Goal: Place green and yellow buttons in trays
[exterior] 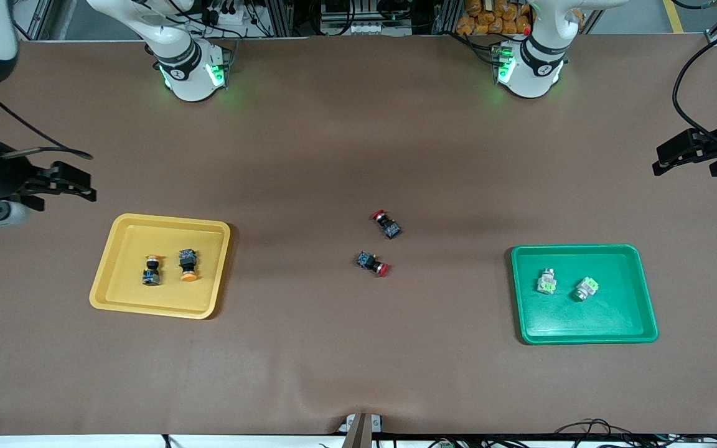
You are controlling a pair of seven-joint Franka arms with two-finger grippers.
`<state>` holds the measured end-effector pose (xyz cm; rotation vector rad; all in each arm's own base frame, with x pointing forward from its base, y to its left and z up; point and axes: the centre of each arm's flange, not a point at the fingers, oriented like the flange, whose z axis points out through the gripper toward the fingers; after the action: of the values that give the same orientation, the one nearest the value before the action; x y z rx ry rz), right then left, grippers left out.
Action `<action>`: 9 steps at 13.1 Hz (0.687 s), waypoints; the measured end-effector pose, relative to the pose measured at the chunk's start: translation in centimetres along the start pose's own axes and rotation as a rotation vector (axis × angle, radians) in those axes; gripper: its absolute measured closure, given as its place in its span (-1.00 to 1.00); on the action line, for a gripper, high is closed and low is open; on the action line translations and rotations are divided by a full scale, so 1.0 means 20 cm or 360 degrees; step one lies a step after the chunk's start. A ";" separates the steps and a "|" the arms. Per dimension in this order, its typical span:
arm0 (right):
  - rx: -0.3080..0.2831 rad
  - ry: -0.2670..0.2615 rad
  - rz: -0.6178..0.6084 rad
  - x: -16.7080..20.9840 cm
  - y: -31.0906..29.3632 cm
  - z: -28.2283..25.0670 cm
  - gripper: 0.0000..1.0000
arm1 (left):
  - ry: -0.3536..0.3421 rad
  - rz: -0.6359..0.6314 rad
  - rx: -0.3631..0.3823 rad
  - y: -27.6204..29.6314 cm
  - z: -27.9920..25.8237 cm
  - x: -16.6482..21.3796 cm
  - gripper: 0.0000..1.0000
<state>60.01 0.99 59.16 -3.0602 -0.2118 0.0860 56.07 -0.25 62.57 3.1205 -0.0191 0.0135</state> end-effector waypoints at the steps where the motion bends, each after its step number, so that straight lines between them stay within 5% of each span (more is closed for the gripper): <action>1: 0.0004 -0.0002 0.0010 0.00 0.02 0.00 -1.00 | 0.0000 0.0000 0.0000 0.00 0.00 0.00 -1.00; 9: 0.0011 -0.0043 0.0005 -0.01 0.01 0.05 -1.00 | -0.0010 0.0009 0.0000 0.00 0.02 0.01 -1.00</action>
<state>59.68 0.90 58.17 -3.0544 -0.2078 0.1281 56.20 -0.19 62.25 3.1207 -0.0279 0.0034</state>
